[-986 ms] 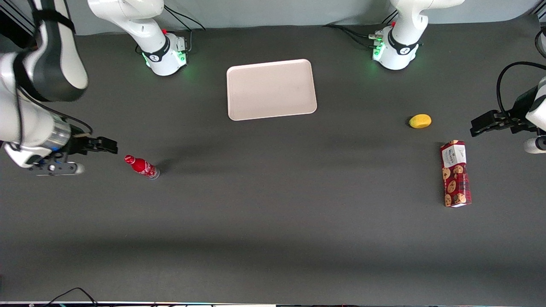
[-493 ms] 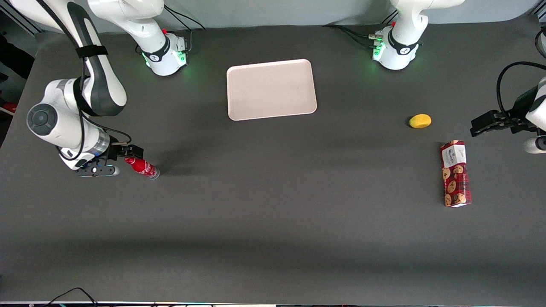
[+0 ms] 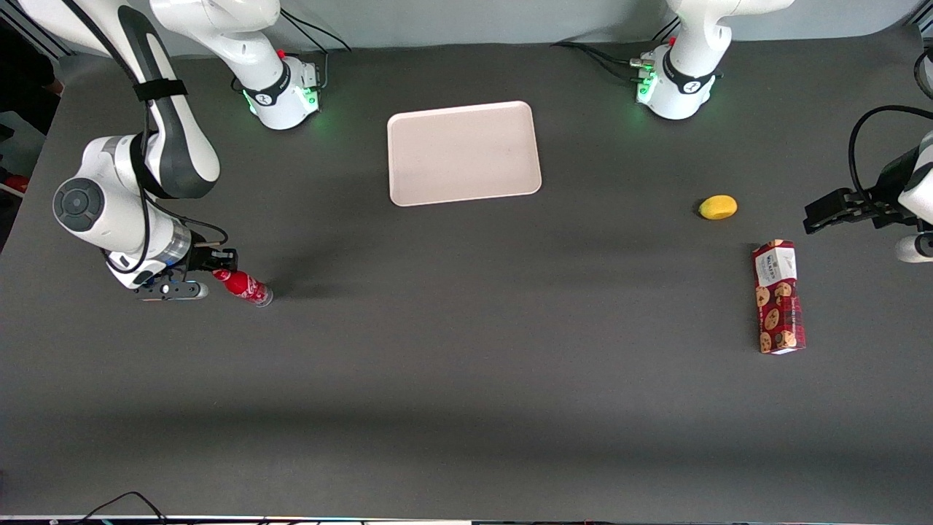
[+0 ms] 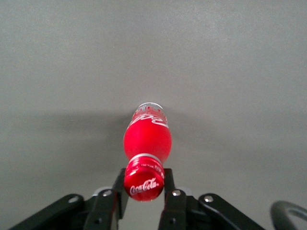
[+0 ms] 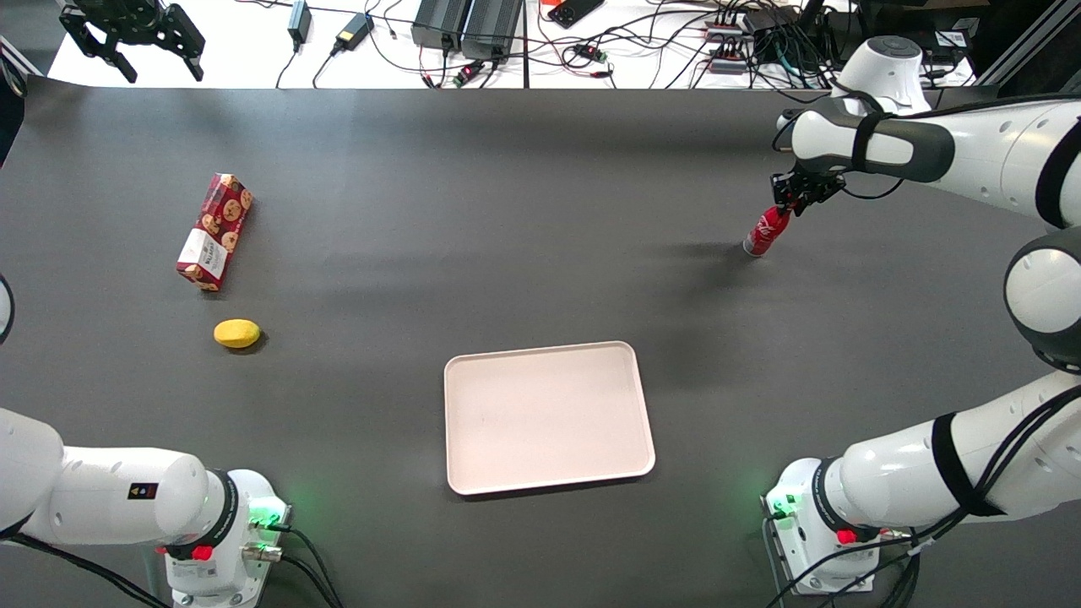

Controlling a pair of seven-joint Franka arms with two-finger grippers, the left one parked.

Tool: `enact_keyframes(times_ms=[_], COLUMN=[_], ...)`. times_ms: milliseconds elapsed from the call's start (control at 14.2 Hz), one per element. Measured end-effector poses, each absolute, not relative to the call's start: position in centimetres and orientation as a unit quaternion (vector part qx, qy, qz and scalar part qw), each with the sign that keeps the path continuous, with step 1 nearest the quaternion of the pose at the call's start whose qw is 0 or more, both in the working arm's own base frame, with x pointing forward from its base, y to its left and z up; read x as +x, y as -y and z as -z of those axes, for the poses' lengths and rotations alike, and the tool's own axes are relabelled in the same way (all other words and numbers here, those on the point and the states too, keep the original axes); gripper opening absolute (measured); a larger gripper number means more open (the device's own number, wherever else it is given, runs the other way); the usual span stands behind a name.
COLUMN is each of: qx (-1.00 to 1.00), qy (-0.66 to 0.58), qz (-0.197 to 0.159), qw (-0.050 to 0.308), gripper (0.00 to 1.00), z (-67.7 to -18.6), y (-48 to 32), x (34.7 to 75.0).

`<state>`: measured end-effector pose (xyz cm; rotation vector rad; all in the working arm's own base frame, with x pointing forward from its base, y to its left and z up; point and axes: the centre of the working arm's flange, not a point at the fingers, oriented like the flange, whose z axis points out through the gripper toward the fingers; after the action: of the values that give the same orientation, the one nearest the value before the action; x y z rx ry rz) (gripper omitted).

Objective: Place coke bottle on tray
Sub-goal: 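Close the right gripper around the bottle's cap end and lift it, then carry the held bottle with the right gripper over the white tray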

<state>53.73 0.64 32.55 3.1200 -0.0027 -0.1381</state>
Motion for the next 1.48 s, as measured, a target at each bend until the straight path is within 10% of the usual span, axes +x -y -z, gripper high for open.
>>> enact_keyframes(times_ms=[493,915,1479], qx=[0.999,0.999,0.992], qy=[-0.005,-0.029,0.036], qz=[0.035,0.03,0.115], qw=[0.009,0.011,-0.038], gripper=[0.3,0.3,0.3], z=[-33.9,-48.8,-55.0], y=[-1.3,-5.4,-24.9], x=[54.3,55.4,43.7])
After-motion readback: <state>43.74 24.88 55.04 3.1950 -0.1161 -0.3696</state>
